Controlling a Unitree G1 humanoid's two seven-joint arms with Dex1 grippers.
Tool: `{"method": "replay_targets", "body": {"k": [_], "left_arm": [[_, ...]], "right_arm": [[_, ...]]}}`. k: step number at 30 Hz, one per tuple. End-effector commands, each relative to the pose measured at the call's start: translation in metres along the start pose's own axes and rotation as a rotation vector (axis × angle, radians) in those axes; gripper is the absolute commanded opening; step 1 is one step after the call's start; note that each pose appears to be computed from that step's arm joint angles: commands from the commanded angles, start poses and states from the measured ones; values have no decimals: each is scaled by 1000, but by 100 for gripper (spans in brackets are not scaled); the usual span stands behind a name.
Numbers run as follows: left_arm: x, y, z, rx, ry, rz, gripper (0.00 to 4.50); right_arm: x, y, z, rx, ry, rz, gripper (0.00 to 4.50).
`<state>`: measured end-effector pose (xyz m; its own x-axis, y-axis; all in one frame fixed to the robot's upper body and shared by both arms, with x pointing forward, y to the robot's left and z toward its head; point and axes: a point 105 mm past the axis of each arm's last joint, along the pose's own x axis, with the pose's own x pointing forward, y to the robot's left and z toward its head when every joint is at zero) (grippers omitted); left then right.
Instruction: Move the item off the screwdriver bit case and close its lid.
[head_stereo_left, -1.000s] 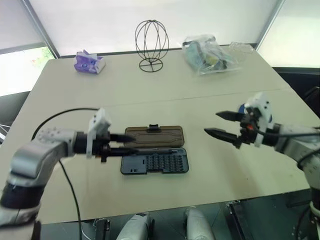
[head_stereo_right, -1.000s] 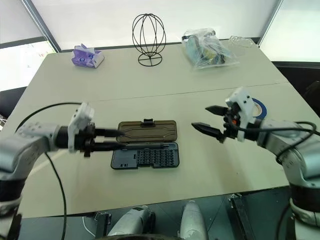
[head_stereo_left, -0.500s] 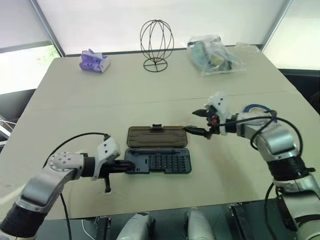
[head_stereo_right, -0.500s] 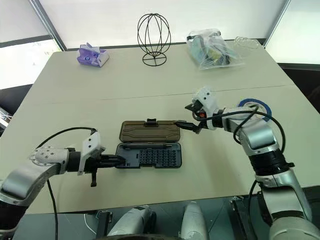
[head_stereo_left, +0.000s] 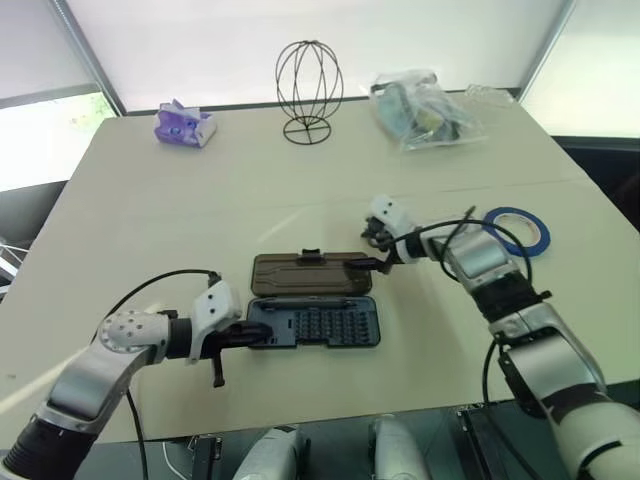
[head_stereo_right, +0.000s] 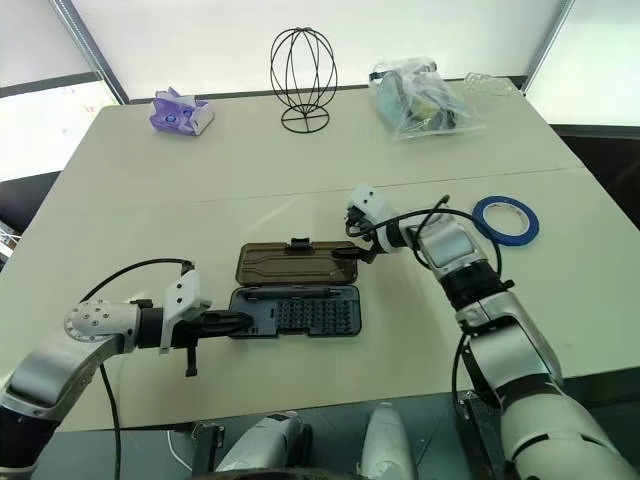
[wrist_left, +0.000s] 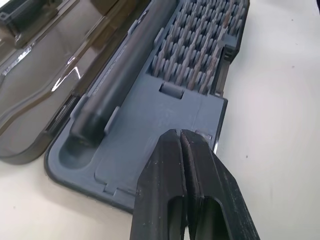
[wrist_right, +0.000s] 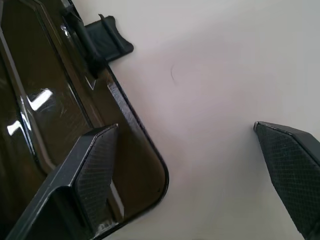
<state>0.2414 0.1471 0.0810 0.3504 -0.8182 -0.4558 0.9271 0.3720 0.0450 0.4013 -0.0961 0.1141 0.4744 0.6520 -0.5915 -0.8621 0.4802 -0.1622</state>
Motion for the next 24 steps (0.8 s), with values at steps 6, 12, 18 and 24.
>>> {"method": "replay_targets", "body": {"k": [6,12,18,24], "left_arm": [[3,-14,-42,-155,84,22,0],[5,-17,-51,-185,92,30,0],[8,-9,-45,-191,67,48,0],[6,-3,-38,-182,57,45,0]], "right_arm": [[20,27,-21,-164,121,203,64],[25,32,-34,-396,158,249,6],[4,1,11,-756,-49,-77,6],[-44,17,48,-996,-239,-287,6]]}}
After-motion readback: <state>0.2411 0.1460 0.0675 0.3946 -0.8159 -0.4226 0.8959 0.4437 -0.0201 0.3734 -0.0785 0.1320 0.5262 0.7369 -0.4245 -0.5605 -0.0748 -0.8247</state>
